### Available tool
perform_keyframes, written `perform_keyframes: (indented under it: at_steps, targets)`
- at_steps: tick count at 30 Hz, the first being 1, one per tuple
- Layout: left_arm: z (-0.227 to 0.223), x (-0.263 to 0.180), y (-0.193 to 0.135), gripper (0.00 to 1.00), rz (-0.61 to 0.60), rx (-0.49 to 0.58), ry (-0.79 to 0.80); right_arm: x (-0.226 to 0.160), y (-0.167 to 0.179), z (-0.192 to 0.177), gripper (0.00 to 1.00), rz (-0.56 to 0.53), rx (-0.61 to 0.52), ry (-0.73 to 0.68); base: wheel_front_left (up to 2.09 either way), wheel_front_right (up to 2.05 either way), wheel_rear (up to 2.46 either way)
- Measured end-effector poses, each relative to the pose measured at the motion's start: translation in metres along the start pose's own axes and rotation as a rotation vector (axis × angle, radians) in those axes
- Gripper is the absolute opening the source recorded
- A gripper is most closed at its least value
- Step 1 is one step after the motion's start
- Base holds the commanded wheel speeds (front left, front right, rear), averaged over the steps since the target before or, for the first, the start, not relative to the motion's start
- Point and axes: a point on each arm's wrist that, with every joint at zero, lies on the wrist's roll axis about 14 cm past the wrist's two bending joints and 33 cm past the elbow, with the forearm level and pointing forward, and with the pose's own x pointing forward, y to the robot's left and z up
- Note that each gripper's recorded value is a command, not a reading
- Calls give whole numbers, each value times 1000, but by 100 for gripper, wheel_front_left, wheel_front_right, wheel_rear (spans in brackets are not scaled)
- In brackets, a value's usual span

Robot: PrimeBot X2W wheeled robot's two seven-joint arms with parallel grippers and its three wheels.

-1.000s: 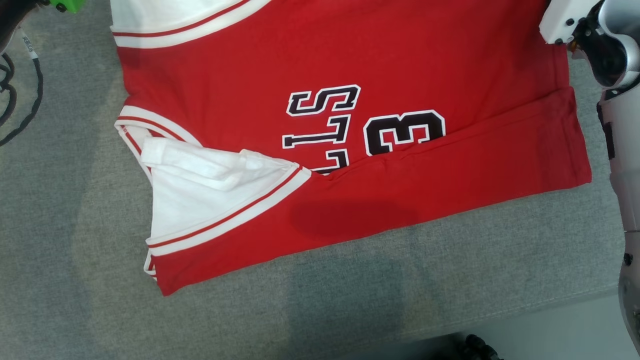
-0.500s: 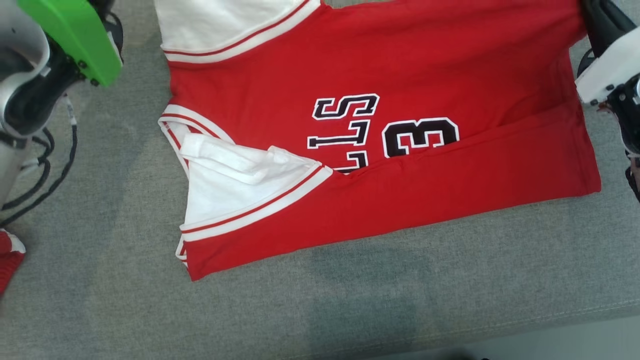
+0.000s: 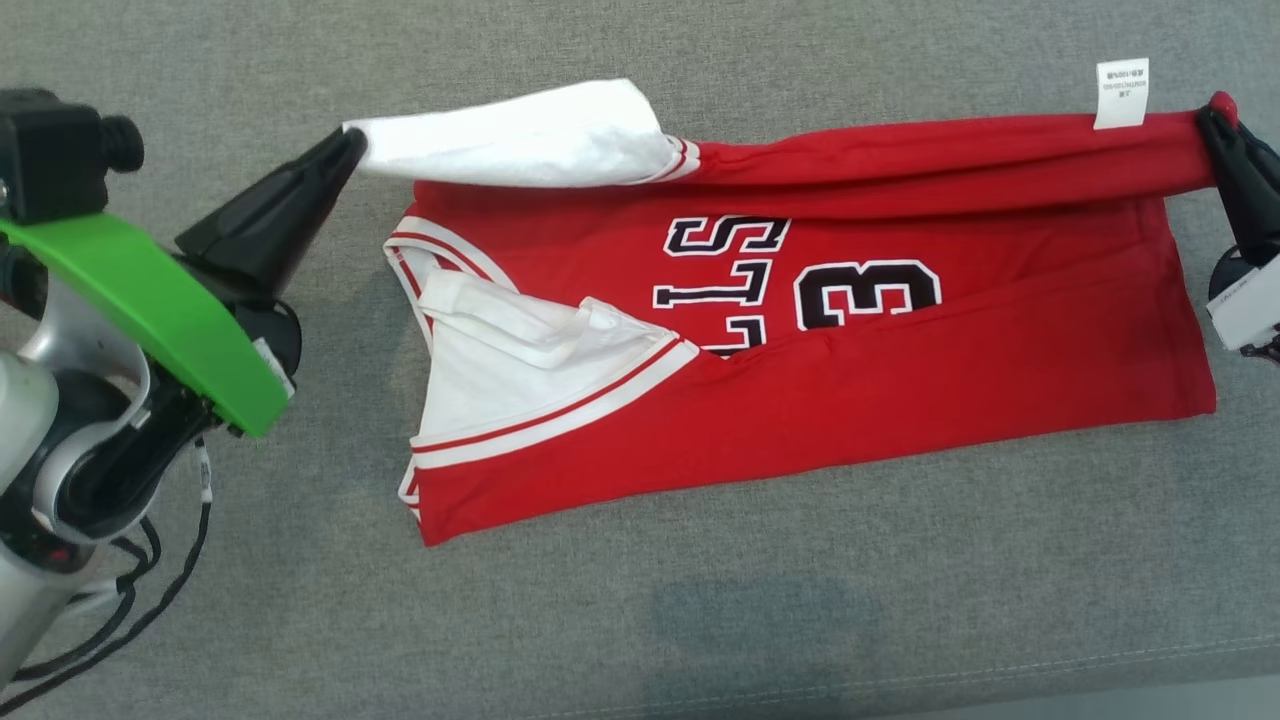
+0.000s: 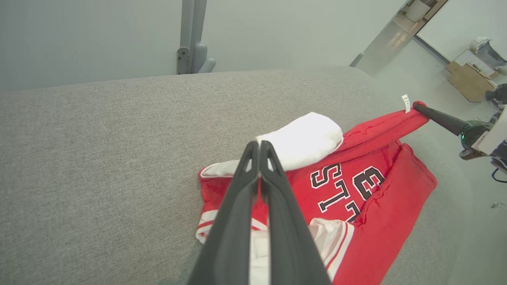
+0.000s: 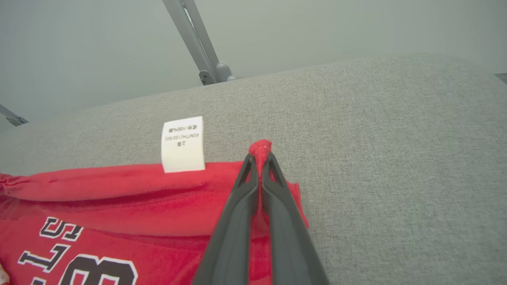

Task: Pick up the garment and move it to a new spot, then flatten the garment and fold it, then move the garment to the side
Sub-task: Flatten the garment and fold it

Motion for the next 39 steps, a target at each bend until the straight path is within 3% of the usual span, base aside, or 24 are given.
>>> perform_keyframes:
  at_steps: [12,25,26,27,28,34,35,36,37,38,39]
  targets:
    - [-40,-33,-18,0,5,-176,60,-14,-6,-22,0,11,-22,2,0,0,0]
    - [-83,-48,-24,0,27,-277,149,-26,-17,-49,0,-17,14,30,0,0,0]
    - [-85,-49,-24,0,29,-283,151,-27,-18,-51,40,-21,15,34,0,0,0]
    - [-88,-49,-24,0,28,-287,157,-27,-19,-53,94,-26,22,35,0,0,0]
    - [-90,-49,-25,0,26,-290,160,-27,-20,-55,100,-30,28,39,0,0,0]
    - [-108,-51,-30,0,34,-301,194,-39,-36,-47,100,-85,73,-14,0,0,0]
    - [-109,-52,-29,10,41,-303,191,-43,-40,-45,100,-99,76,-25,0,0,0]
    - [-110,-53,-29,10,46,-305,191,-47,-44,-42,100,-111,77,-35,0,0,0]
    - [-111,-54,-28,43,54,-306,190,-51,-47,-40,100,-121,75,-42,0,0,0]
    - [-111,-55,-27,100,66,-305,183,-55,-49,-40,100,-128,74,-47,0,0,0]
    - [-110,-56,-25,100,77,-299,175,-59,-51,-40,100,-135,74,-49,0,0,0]
